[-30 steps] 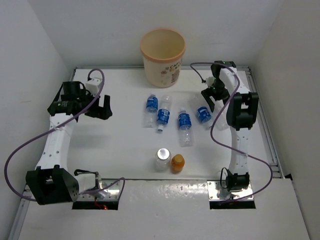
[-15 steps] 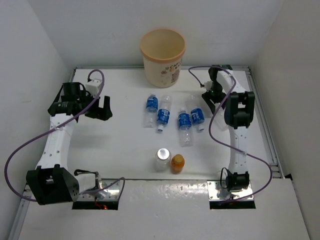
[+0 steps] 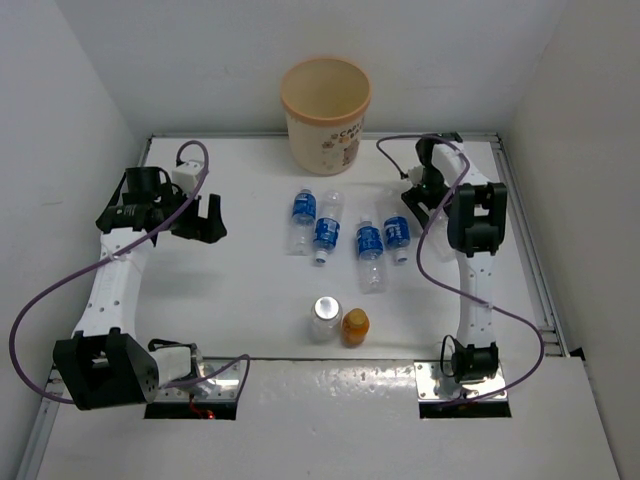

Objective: Put the plastic bottles in the bin

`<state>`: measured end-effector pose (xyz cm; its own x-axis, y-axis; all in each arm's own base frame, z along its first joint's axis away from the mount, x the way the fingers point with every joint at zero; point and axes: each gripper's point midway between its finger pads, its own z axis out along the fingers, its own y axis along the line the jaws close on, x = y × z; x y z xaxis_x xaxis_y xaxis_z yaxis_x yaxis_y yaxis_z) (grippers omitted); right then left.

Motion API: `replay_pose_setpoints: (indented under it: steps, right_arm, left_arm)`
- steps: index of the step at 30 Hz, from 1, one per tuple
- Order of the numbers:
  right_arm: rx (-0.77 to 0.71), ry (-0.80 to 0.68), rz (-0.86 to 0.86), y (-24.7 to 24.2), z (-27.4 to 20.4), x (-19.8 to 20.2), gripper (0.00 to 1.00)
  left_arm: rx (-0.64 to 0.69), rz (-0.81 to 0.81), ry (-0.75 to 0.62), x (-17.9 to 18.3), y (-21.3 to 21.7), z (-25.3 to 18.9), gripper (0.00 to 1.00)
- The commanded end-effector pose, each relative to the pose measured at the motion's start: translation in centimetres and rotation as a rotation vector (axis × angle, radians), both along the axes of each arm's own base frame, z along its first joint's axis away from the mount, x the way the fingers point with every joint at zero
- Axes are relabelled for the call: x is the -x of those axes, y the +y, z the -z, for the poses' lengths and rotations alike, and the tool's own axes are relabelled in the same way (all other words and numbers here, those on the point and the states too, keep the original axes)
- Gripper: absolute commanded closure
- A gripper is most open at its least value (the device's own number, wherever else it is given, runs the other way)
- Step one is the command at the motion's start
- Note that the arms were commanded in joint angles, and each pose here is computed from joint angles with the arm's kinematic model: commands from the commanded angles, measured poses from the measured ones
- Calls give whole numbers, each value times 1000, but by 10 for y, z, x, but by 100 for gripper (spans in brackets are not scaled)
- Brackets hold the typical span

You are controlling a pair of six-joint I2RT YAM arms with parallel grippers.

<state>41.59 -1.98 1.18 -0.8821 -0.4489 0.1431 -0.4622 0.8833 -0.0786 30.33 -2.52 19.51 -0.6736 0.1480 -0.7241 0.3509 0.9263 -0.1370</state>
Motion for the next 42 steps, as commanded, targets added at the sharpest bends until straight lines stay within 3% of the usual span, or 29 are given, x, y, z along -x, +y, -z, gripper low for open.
replay_pose_setpoints:
  steps: [1, 5, 8, 9, 12, 14, 19, 21, 22, 25, 26, 29, 30, 33, 39, 42]
  right_arm:
    - [17, 36, -9, -2, 12, 6, 23]
    - [20, 28, -5, -2, 11, 5, 33]
    - [27, 11, -9, -3, 8, 0, 63]
    - [39, 9, -11, -4, 5, 0, 79]
    - [42, -45, -20, -3, -16, -9, 100]
    - [23, -112, -29, 7, -38, -18, 100]
    - [-28, -460, -42, 45, -131, -56, 100]
    - [-66, -653, -3, 55, -187, -67, 99]
    - [-97, -734, -27, 75, -204, -76, 93]
    - [-152, -1010, -42, 101, -284, -87, 93]
    - [-194, -1150, -20, 107, -320, -98, 93]
    - [-303, -1298, 58, 117, -360, -95, 97]
    - [-403, -1465, 132, 120, -400, -104, 98]
    - [-568, -1683, 168, 130, -455, -112, 99]
    - [-832, -1925, 140, 162, -520, -135, 97]
    - [-856, -1917, 98, 182, -503, -164, 96]
  left_arm:
    - [8, 20, -36, -4, -1, -6, 0]
    - [8, 20, -36, -4, -1, -6, 0]
    - [8, 20, -36, -4, -1, -6, 0]
    - [8, 20, -36, -4, -1, -6, 0]
    - [16, 18, -37, -4, 1, -6, 0]
    - [23, 27, -57, -4, -2, -13, 0]
    - [67, 63, -84, -5, -9, -24, 0]
    - [74, 73, -97, -6, -11, -30, 0]
    - [82, 84, -109, -7, -13, -35, 0]
    - [91, 100, -140, -7, -16, -46, 0]
    - [99, 108, -142, -7, -18, -47, 0]
    - [105, 114, -143, -6, -20, -47, 0]
    - [105, 114, -143, -6, -20, -47, 0]
    - [112, 121, -144, -6, -21, -48, 0]
    - [106, 130, -123, -5, -20, -38, 0]
    - [119, 135, -97, -6, -22, -30, 0]
